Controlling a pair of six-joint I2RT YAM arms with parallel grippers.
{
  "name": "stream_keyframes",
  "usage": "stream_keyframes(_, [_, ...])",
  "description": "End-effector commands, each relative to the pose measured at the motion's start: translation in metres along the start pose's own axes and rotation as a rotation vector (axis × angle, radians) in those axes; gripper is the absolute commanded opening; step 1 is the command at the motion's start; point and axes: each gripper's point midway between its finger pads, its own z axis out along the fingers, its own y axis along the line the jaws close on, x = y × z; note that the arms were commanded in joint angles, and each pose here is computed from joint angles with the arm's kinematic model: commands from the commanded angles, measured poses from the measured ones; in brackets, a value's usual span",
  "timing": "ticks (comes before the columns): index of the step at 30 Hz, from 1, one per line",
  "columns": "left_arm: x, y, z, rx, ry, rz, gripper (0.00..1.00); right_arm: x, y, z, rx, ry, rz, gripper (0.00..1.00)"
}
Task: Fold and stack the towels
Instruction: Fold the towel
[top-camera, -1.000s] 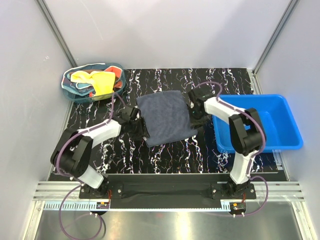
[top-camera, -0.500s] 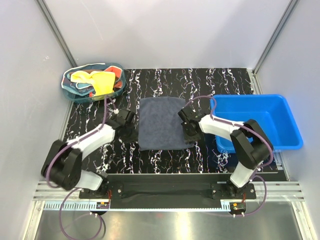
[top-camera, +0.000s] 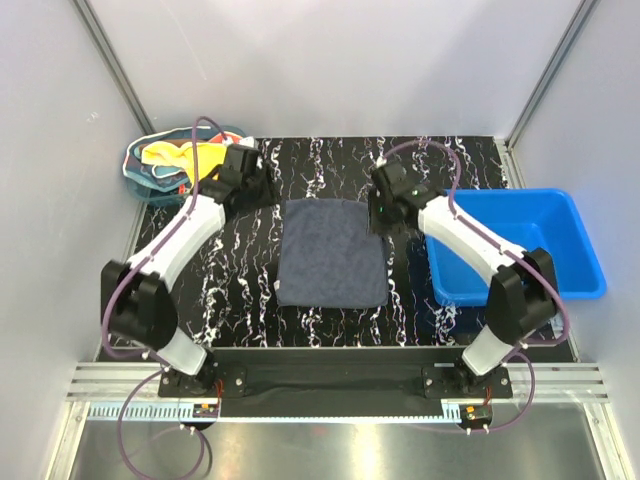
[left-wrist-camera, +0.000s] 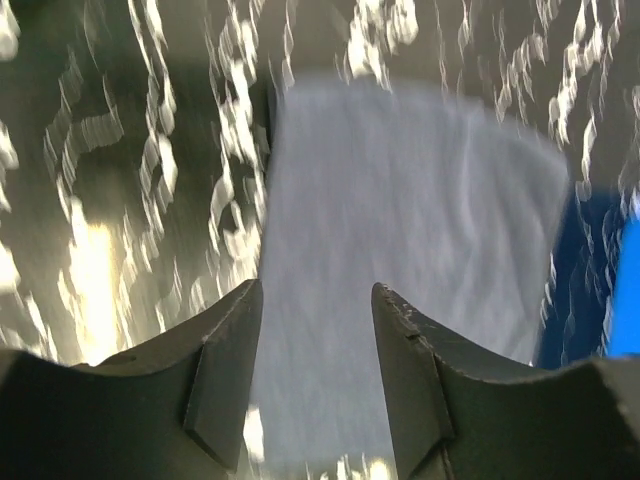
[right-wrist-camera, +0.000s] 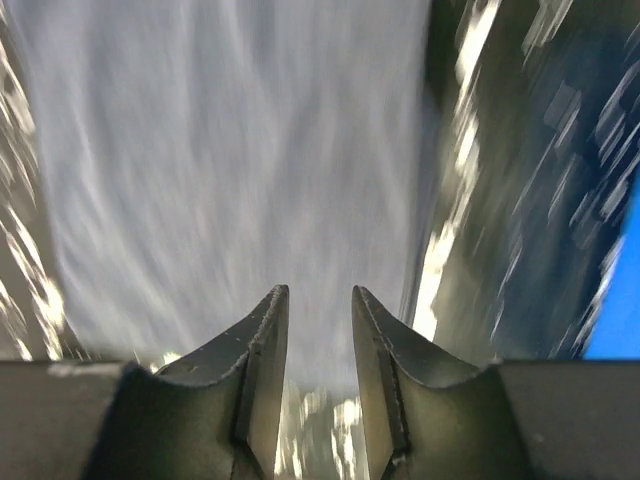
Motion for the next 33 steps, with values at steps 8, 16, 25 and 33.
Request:
stream_keyframes(8, [-0.039,0.023,0.11,0.05,0.087,0.105,0.54,-0.117,-0.033,0.082,0.05,-0.078,-0.035,0.41])
stream_keyframes(16, [-0.02,0.03,0.166,0.066,0.17,0.14,0.54,-0.118,-0.051,0.127,0.071,-0.001,-0.035,0.42])
stream_keyframes(25, [-0.006,0.022,0.192,0.129,0.222,0.123,0.51,-0.115,-0.047,0.145,0.036,0.041,0.162,0.43])
stream_keyframes(33, [-0.006,0.025,0.203,0.115,0.233,0.118,0.44,-0.114,-0.048,0.157,0.047,0.057,0.272,0.42])
